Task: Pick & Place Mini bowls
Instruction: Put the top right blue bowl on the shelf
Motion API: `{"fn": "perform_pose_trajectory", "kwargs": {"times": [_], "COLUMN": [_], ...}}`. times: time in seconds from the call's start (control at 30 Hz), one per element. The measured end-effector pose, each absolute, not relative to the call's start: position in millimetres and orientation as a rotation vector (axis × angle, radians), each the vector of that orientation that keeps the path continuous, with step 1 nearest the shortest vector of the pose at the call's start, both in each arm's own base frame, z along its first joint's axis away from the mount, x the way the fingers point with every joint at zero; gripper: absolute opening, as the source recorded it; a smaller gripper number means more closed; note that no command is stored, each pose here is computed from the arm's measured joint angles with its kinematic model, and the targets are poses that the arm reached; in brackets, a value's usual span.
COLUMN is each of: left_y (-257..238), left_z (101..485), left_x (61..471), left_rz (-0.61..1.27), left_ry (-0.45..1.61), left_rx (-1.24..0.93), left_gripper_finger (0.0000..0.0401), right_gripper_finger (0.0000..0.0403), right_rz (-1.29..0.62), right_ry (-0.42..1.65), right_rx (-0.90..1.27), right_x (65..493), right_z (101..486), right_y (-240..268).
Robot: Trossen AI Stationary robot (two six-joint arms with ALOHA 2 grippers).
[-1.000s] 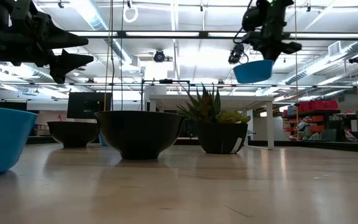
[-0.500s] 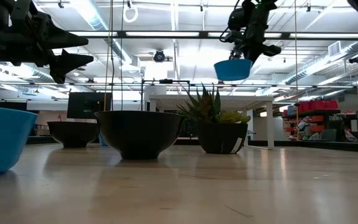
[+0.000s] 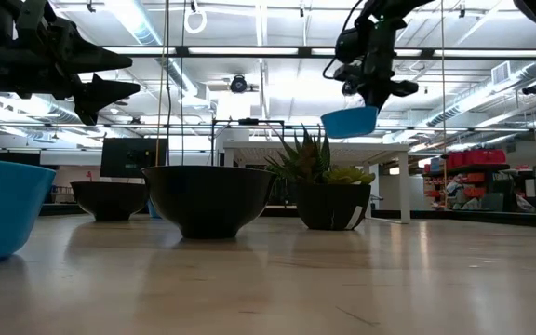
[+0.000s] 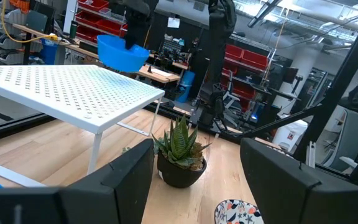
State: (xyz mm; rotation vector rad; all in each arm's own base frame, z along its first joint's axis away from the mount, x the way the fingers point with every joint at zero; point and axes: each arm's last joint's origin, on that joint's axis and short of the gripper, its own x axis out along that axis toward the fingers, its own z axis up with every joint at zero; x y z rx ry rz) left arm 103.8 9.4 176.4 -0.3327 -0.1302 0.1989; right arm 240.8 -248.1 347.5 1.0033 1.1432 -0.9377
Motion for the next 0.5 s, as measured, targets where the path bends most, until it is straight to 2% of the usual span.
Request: {"fn": "perform_pose_trajectory", "kwargs": {"times": [0.5], "left_y": [9], "left_z": [177], "left_x": [104], "left_rz": [0.199], "left_ry": [-0.13], "left_rx": [-0.333], "left_gripper_finger": [0.0245], "right_gripper_finger": [0.0006], "right_rz": [-0.915], "right_ry": [1.177], "right_rx": [0.996], "right_x": [252], "right_z": [313], "right_y": [-247]}}
